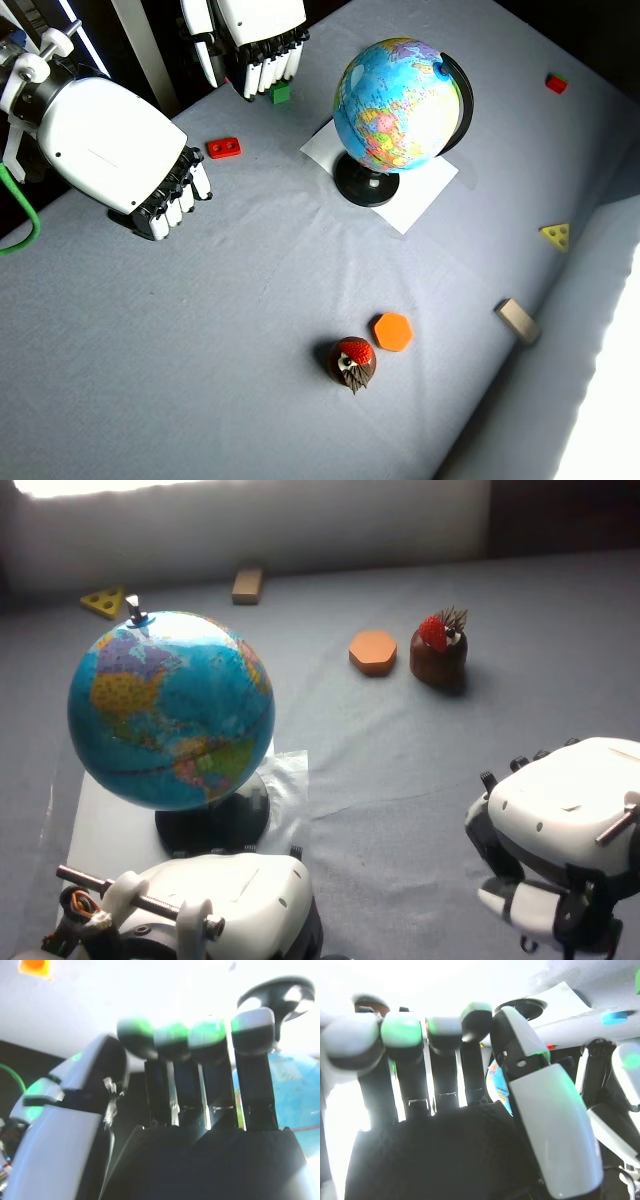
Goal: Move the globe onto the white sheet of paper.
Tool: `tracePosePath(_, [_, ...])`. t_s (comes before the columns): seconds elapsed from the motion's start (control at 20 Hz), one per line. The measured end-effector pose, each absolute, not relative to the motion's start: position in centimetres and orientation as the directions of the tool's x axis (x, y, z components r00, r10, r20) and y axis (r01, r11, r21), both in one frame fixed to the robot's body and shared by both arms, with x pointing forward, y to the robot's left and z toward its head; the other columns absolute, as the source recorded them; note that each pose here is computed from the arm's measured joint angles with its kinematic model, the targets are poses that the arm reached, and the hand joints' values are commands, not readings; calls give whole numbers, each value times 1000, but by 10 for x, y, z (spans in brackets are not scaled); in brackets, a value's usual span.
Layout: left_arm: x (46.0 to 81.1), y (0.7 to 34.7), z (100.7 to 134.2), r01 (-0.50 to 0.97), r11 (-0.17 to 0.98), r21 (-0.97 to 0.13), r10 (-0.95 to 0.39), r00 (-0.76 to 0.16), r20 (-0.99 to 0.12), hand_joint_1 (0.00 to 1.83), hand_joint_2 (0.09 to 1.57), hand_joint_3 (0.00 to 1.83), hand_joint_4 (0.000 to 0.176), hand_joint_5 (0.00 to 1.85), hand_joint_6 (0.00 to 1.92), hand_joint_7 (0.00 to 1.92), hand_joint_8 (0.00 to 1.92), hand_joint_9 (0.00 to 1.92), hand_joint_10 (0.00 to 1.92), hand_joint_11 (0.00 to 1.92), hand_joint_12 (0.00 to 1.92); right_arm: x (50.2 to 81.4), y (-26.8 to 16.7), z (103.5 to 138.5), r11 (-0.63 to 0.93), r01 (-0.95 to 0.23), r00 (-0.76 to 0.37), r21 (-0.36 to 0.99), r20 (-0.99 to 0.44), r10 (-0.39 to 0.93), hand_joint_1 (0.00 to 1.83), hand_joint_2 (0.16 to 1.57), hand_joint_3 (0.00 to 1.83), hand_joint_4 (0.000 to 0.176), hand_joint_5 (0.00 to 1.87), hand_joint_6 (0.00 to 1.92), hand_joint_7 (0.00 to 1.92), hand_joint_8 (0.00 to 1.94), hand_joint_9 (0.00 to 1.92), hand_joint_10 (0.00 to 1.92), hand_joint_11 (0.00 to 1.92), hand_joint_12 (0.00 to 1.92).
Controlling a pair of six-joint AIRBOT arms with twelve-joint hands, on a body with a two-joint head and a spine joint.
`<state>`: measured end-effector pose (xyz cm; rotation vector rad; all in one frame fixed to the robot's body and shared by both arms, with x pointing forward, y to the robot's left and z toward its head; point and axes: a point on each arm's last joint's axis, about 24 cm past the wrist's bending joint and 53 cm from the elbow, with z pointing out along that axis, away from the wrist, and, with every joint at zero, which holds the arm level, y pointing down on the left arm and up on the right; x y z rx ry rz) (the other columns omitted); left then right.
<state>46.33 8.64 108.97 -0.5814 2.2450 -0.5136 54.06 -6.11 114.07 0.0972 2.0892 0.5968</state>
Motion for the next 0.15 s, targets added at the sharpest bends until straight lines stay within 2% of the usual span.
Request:
tracePosePath(0.05, [464,87,1090,-249,816,-521,-549,-615,-566,665,1459,4,0,961,1825,1006,1921,1140,1921,1088,1921,541,-61,1142,879,-164,-560,447,-776,290,951,927,962,0,668,1875,1144,1909,1222,1921,1288,1921])
tracePosePath(0.15, [464,88,1091,-252,816,-520,-551,-611,-568,667,1460,4,0,963,1823,1006,1921,1140,1921,1088,1921,542,-60,1143,880,-170,-555,444,-781,287,952,918,979,0,673,1878,1147,1912,1224,1921,1290,1921])
